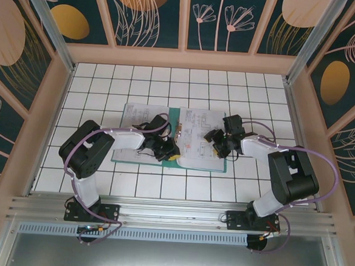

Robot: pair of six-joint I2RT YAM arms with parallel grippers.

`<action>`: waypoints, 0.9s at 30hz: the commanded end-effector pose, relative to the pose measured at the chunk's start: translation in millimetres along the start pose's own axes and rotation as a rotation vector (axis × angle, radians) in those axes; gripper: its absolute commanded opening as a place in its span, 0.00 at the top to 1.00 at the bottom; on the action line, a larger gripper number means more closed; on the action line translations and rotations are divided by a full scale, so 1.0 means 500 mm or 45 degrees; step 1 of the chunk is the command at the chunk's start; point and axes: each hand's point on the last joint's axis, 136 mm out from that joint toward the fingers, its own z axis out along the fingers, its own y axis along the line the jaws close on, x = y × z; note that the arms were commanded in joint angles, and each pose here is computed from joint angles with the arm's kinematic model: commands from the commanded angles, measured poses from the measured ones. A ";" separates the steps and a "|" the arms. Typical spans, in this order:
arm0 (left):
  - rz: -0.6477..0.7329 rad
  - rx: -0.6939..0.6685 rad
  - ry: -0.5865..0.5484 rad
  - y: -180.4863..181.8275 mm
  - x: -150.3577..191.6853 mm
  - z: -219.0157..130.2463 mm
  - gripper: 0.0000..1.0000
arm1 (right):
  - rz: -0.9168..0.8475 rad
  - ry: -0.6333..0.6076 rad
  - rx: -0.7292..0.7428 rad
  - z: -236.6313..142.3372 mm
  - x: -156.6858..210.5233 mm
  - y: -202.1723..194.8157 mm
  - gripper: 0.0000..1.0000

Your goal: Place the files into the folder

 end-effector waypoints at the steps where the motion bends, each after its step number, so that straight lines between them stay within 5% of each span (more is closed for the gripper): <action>1: -0.003 0.007 -0.032 -0.008 -0.011 -0.011 0.92 | -0.013 -0.008 0.000 -0.009 0.006 0.003 0.36; 8: -0.047 0.038 -0.041 -0.009 -0.012 -0.010 1.00 | -0.073 -0.103 -0.033 -0.053 -0.022 0.047 0.36; 22: -0.092 0.065 -0.061 -0.008 -0.011 -0.012 1.00 | -0.088 -0.163 -0.051 -0.087 -0.038 0.062 0.35; 27: -0.101 0.065 -0.083 -0.011 -0.014 -0.020 0.75 | -0.095 -0.162 -0.056 -0.089 -0.037 0.064 0.35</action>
